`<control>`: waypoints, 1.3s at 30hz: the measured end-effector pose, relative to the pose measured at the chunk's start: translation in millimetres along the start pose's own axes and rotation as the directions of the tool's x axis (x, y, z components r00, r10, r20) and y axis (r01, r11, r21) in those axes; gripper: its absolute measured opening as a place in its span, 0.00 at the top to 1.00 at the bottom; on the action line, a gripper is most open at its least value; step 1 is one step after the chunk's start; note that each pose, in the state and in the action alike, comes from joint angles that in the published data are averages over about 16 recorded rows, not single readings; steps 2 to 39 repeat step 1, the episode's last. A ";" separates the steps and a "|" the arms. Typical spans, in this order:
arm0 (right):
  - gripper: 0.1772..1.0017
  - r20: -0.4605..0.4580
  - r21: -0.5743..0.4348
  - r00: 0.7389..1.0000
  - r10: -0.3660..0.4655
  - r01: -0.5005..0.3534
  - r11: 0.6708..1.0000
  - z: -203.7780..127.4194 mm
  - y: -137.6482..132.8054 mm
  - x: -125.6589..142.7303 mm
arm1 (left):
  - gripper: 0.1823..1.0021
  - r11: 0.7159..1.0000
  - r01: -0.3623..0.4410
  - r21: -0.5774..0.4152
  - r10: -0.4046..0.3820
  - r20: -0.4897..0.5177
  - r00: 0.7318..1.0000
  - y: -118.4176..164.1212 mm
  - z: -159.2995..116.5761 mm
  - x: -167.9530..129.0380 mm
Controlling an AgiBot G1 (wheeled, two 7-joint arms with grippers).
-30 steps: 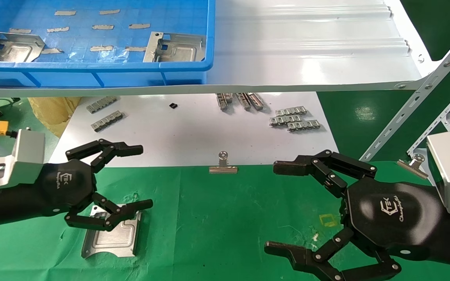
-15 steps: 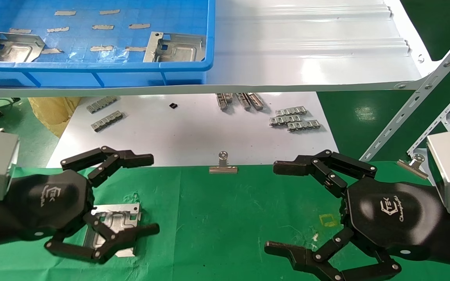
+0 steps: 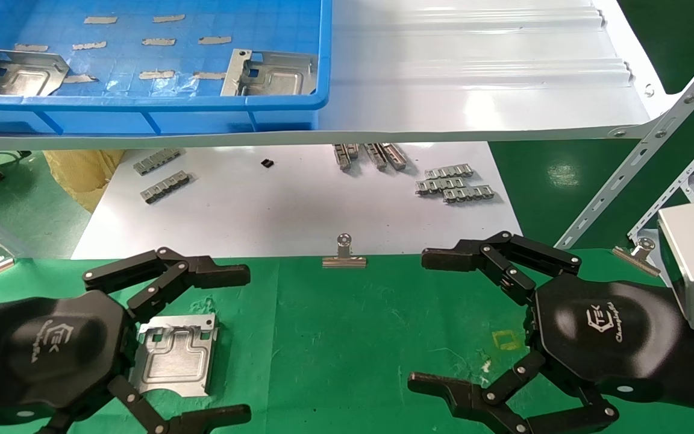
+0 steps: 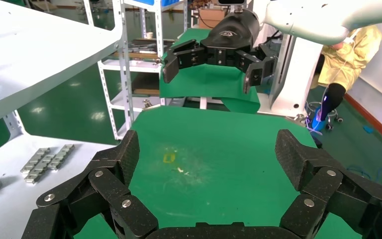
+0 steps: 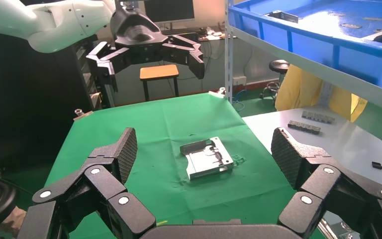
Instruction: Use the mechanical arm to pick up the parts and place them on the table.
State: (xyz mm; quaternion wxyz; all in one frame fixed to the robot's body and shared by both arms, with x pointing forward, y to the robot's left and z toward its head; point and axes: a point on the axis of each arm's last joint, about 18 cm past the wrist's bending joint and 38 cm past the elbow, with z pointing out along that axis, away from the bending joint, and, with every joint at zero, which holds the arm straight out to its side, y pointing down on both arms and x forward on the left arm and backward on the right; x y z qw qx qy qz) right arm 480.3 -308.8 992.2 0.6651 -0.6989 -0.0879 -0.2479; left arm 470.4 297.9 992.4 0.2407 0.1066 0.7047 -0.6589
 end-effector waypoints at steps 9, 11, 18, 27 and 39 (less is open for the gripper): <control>0.00 0.000 0.000 1.000 0.000 0.000 1.000 0.0 0.0 0.0 | 0.00 1.000 0.000 0.000 0.000 -0.001 1.000 -0.4 0.1 0.6; 0.00 0.000 0.000 1.000 0.000 0.000 1.000 0.0 0.0 0.0 | 0.00 1.000 0.000 0.000 0.000 -0.001 1.000 -0.4 0.1 0.6; 0.00 0.000 0.000 1.000 0.000 0.000 1.000 0.0 0.0 0.0 | 0.00 1.000 0.000 0.000 0.000 -0.001 1.000 -0.4 0.1 0.6; 0.00 0.000 0.000 1.000 0.000 0.000 1.000 0.0 0.0 0.0 | 0.00 1.000 0.000 0.000 0.000 -0.001 1.000 -0.4 0.1 0.6; 0.00 0.000 0.000 1.000 0.000 0.000 1.000 0.0 0.0 0.0 | 0.00 1.000 0.000 0.000 0.000 -0.001 1.000 -0.4 0.1 0.6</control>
